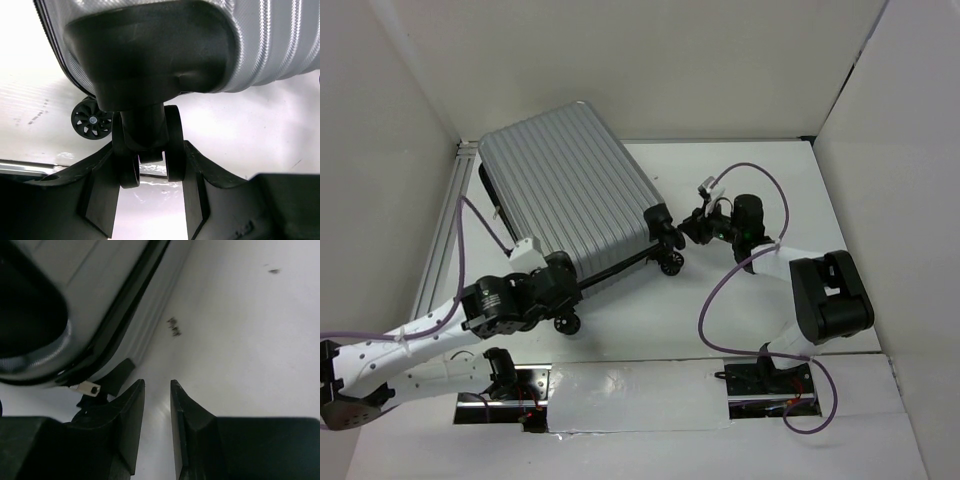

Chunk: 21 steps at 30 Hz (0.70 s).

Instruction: Pack the luggage

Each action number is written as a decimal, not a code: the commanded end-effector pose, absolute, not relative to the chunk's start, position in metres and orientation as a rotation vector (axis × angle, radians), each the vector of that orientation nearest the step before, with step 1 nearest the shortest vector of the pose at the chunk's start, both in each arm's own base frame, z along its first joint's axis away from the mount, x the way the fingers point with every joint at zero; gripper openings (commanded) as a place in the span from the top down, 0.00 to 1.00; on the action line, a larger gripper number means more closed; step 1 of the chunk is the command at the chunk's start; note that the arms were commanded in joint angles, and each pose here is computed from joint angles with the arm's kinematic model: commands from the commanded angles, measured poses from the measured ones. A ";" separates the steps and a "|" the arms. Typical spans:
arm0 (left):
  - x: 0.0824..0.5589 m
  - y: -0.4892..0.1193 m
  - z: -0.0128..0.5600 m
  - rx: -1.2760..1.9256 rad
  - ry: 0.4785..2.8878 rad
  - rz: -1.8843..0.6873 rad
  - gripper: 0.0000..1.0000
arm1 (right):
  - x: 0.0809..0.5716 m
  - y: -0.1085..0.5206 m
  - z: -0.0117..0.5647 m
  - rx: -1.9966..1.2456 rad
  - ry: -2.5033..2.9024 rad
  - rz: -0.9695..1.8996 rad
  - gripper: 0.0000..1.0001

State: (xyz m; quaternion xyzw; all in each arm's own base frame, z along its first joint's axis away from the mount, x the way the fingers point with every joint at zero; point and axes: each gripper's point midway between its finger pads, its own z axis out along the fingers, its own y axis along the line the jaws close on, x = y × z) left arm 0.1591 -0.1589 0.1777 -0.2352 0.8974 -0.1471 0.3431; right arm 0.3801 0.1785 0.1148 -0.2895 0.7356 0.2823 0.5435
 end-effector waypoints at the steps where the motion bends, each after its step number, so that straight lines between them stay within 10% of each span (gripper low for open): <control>1: 0.167 -0.135 0.192 -0.538 2.258 -0.348 1.00 | 0.363 0.195 0.117 -0.904 1.692 0.742 0.65; 21: 0.169 -0.120 0.193 -0.653 2.228 -0.347 1.00 | 0.328 0.247 0.143 -0.894 1.584 0.696 0.46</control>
